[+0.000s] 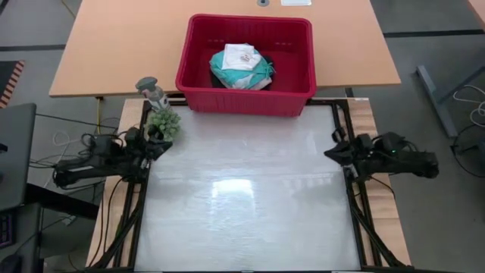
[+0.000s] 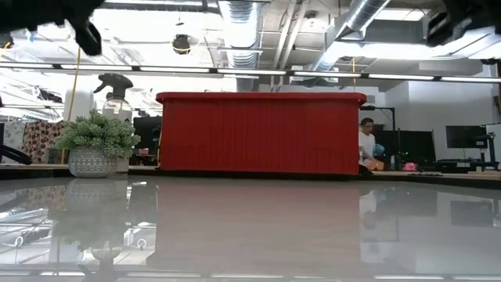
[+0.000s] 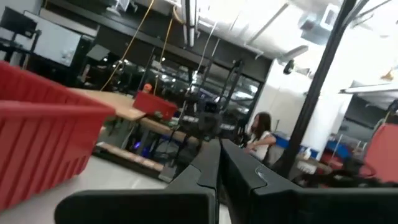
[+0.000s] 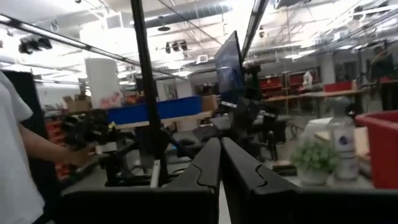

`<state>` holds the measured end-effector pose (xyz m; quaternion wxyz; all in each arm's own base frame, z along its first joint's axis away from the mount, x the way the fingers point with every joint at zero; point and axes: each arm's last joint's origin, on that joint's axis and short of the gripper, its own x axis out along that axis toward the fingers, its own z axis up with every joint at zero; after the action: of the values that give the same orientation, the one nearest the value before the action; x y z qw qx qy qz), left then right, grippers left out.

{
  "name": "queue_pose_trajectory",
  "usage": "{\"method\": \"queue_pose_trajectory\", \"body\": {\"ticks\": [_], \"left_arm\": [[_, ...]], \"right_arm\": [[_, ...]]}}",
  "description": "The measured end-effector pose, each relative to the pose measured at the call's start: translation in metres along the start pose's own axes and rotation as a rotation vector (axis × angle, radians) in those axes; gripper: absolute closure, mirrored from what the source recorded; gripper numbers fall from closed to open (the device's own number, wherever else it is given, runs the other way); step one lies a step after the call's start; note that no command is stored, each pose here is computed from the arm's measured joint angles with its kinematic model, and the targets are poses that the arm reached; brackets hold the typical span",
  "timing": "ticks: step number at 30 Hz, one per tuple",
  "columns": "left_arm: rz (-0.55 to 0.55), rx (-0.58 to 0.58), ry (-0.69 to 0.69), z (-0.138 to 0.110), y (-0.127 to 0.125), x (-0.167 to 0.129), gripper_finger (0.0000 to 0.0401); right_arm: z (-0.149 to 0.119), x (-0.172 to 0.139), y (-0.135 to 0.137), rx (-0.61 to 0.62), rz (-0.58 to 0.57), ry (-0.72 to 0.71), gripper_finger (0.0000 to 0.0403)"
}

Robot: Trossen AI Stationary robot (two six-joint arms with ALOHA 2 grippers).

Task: Fold Laundry from Bin
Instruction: Return to Home Position

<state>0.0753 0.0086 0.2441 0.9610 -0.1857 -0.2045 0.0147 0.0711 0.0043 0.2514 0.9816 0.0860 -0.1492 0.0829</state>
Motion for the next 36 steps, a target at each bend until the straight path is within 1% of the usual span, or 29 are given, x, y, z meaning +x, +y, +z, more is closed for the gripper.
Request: {"method": "queue_pose_trajectory", "body": {"ticks": [3, 5, 6, 8, 10, 12, 15, 19, 23, 26, 31, 33, 36], "left_arm": [[-0.002, 0.019, -0.006, -0.021, 0.009, -0.001, 0.0401], [-0.013, 0.003, -0.034, -0.033, 0.014, -0.003, 0.0401], [-0.006, -0.012, -0.010, -0.038, 0.016, -0.003, 0.0401], [0.016, -0.004, 0.055, -0.044, 0.018, -0.003, 0.0401], [0.017, 0.030, 0.052, -0.044, 0.019, -0.003, 0.0401], [0.022, 0.070, 0.046, -0.044, 0.019, -0.003, 0.0401], [0.028, 0.104, 0.057, -0.045, 0.019, -0.003, 0.0401], [0.032, 0.104, 0.074, -0.047, 0.020, -0.003, 0.0401], [0.054, 0.054, 0.122, -0.051, 0.022, -0.004, 0.0401], [0.098, -0.001, 0.160, -0.056, 0.025, -0.005, 0.0401], [0.138, -0.072, 0.218, -0.062, 0.027, -0.006, 0.0401], [0.149, -0.085, 0.241, -0.064, 0.028, -0.007, 0.0401], [0.165, -0.070, 0.237, -0.064, 0.029, -0.007, 0.0401]], "right_arm": [[-0.019, 0.002, -0.004, 0.032, 0.013, 0.011, 0.0362], [-0.032, 0.003, -0.005, 0.039, 0.051, 0.027, 0.0362], [-0.037, 0.003, -0.004, 0.024, 0.085, 0.033, 0.0362], [-0.047, 0.003, -0.004, 0.001, 0.145, 0.033, 0.0362], [-0.055, 0.003, -0.003, -0.021, 0.180, 0.033, 0.0362], [-0.064, 0.003, -0.003, -0.044, 0.192, 0.064, 0.0362], [-0.069, 0.003, -0.003, -0.065, 0.190, 0.117, 0.0362], [-0.075, 0.002, -0.003, -0.063, 0.192, 0.176, 0.0362], [-0.075, 0.002, -0.003, -0.047, 0.191, 0.180, 0.0362], [-0.075, 0.002, -0.003, -0.047, 0.190, 0.180, 0.0362], [-0.080, 0.001, -0.004, -0.038, 0.182, 0.231, 0.0362], [-0.082, 0.000, -0.004, -0.035, 0.179, 0.250, 0.0362], [-0.084, 0.000, -0.004, -0.033, 0.173, 0.268, 0.0362]]}}
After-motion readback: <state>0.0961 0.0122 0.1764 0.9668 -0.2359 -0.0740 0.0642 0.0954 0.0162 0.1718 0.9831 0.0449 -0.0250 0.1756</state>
